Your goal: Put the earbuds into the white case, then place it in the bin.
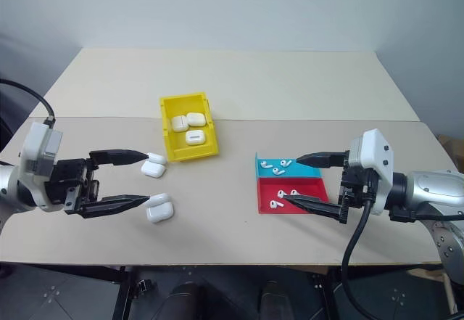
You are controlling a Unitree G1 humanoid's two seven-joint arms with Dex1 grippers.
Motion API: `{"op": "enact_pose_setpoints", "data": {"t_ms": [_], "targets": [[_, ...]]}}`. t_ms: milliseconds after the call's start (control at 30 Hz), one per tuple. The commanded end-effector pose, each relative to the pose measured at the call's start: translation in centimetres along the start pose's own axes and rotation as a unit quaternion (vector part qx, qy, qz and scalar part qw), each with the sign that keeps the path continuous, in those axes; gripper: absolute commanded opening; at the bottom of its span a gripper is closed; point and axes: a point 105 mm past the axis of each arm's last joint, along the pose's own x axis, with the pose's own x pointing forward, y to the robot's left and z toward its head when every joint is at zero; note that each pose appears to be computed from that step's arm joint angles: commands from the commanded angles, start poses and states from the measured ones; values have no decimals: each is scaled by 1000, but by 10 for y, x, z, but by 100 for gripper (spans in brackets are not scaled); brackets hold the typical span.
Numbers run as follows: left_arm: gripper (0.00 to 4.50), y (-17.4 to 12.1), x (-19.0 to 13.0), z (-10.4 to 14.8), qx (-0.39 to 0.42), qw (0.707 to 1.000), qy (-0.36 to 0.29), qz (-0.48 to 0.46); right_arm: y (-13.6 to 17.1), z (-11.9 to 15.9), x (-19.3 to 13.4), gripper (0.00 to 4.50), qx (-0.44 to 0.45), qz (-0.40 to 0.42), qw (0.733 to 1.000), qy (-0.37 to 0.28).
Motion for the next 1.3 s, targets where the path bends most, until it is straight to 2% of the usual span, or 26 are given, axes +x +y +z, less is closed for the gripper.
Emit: {"op": "enact_pose_setpoints", "data": {"t_ms": [33,300,667,733,900,1067,1200,1300], "targets": [[450,2,-2,12,0,1000,-10,2,-1,9,-4,447,-32,-5,999,-3],[450,-4,-14,9,-7,1000,26,-8,-1,10,-3,447,-30,-4,1000,-10],[450,13,-16,3,-91,975,155,128,-4,12,0,447,-19,-2,1000,8],[450,19,-13,-1,-118,964,170,166,-5,10,0,447,-14,-13,1000,7],[450,19,-7,-7,-167,941,226,187,-6,7,5,447,-9,-27,1000,4],[450,10,-8,-20,-194,897,363,159,-4,6,8,447,-7,-31,999,0],[450,34,-21,-31,-229,854,414,217,-4,6,8,447,-5,-34,999,-1],[450,50,-17,-29,-246,846,411,234,-3,6,9,447,-4,-33,999,-4]]}}
